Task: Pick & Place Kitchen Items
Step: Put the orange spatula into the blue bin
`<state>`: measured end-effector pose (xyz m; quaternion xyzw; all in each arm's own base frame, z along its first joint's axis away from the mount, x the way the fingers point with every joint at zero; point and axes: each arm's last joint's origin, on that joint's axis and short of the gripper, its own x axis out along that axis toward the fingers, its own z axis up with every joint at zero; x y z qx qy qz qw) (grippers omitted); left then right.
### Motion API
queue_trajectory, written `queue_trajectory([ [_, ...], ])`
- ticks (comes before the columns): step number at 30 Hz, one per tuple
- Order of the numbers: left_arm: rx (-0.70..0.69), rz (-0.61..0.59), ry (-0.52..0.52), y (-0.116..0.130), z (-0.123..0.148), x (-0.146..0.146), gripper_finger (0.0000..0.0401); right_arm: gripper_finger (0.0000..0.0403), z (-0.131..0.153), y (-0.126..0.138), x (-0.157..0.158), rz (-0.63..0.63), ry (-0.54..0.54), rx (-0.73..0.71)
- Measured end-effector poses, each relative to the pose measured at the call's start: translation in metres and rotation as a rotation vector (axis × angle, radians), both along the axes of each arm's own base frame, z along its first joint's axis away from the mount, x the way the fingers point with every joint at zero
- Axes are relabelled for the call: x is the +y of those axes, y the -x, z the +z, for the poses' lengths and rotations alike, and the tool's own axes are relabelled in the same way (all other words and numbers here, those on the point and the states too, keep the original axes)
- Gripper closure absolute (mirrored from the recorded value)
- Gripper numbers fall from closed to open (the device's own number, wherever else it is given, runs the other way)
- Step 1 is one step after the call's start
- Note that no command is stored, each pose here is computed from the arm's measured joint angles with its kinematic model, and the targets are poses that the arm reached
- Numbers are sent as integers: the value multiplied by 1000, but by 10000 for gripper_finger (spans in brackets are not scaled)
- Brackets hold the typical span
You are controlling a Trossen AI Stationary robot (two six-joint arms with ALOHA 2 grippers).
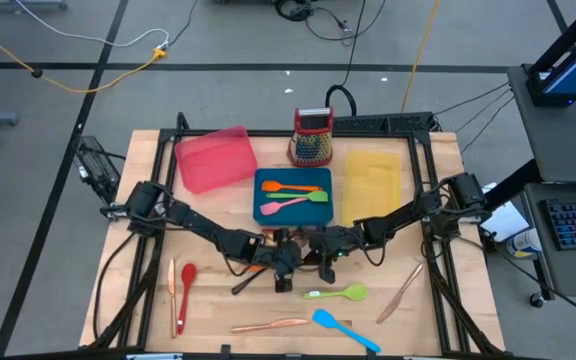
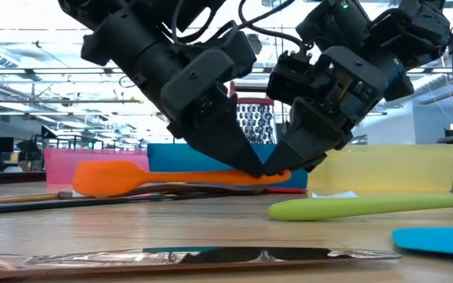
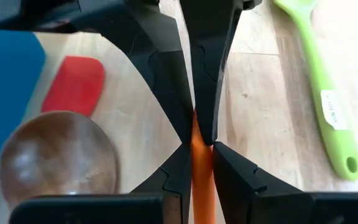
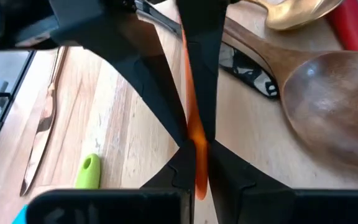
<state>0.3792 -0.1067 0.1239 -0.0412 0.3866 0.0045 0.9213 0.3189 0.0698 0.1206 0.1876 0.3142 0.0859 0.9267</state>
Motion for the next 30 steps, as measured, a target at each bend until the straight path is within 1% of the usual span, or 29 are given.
queue_trajectory([
  [4,15,-28,45,0,0,2,339,384,-1,0,0,4,5,6],
  [12,24,-38,58,0,-2,1,338,384,-1,1,0,4,9,10],
  [16,32,-36,88,0,-2,1,338,384,0,0,0,3,9,7],
  [24,40,-15,80,1,-3,3,339,384,0,0,0,-4,12,2],
  [30,45,7,94,1,-3,3,366,379,0,0,-1,6,31,-2],
])
